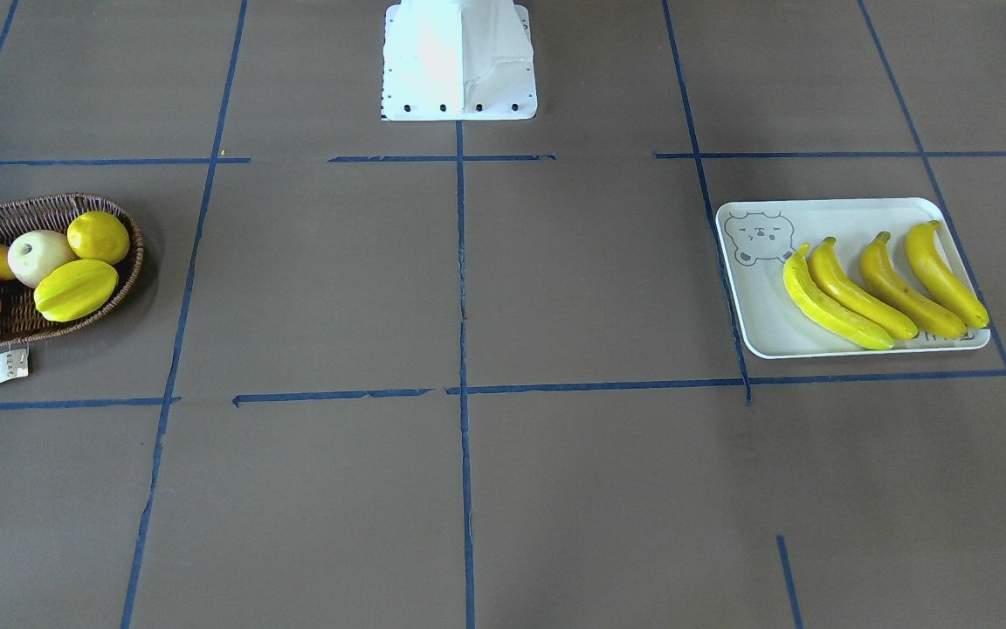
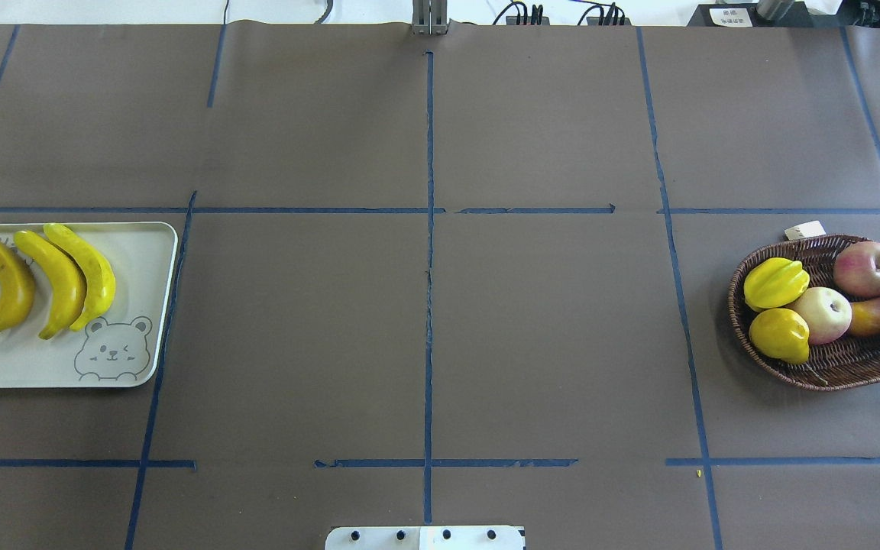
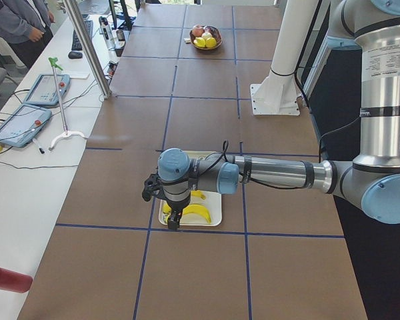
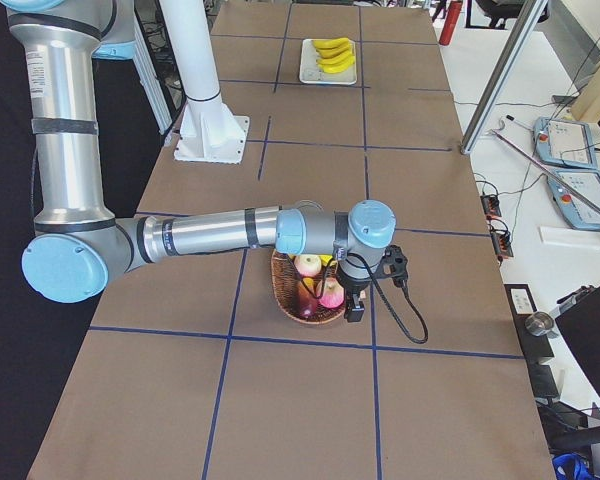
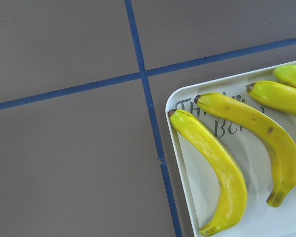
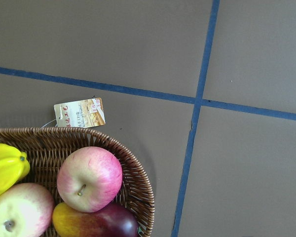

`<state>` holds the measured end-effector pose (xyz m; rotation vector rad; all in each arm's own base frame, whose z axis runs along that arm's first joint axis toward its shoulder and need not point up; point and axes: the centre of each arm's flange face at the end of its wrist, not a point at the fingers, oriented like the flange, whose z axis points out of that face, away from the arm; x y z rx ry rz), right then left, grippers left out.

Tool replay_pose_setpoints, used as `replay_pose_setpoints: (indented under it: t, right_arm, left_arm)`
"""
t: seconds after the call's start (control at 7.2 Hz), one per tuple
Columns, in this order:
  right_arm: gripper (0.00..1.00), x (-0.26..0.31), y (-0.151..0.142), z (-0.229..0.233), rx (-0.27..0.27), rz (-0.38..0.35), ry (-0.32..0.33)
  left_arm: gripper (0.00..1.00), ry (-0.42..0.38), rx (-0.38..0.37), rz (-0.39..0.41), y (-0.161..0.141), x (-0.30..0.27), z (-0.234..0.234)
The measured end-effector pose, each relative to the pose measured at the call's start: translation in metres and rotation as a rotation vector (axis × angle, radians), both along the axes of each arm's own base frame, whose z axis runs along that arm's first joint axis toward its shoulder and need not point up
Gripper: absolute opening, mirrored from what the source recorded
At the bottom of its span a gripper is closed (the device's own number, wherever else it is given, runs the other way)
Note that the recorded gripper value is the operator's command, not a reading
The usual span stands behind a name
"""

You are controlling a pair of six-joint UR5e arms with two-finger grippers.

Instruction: Transfer all bananas from basket to plate

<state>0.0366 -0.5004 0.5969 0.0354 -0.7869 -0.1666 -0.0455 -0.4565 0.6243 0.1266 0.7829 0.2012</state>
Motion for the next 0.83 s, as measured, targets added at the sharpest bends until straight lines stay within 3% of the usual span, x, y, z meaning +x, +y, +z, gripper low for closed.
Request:
replay_pose_setpoints:
  t: [0.42, 0.83]
  right_arm:
    - [1.00, 0.000, 0.005, 0.011, 0.034, 0.002, -0.002]
    - [1.00, 0.000, 0.006, 0.012, 0.037, 0.002, -0.004]
  left_arm:
    - [1.00, -0.001, -0.011, -0.005, 0.001, -0.001, 0.001]
    - [1.00, 0.000, -0.078, -0.047, 0.006, -0.001, 0.011]
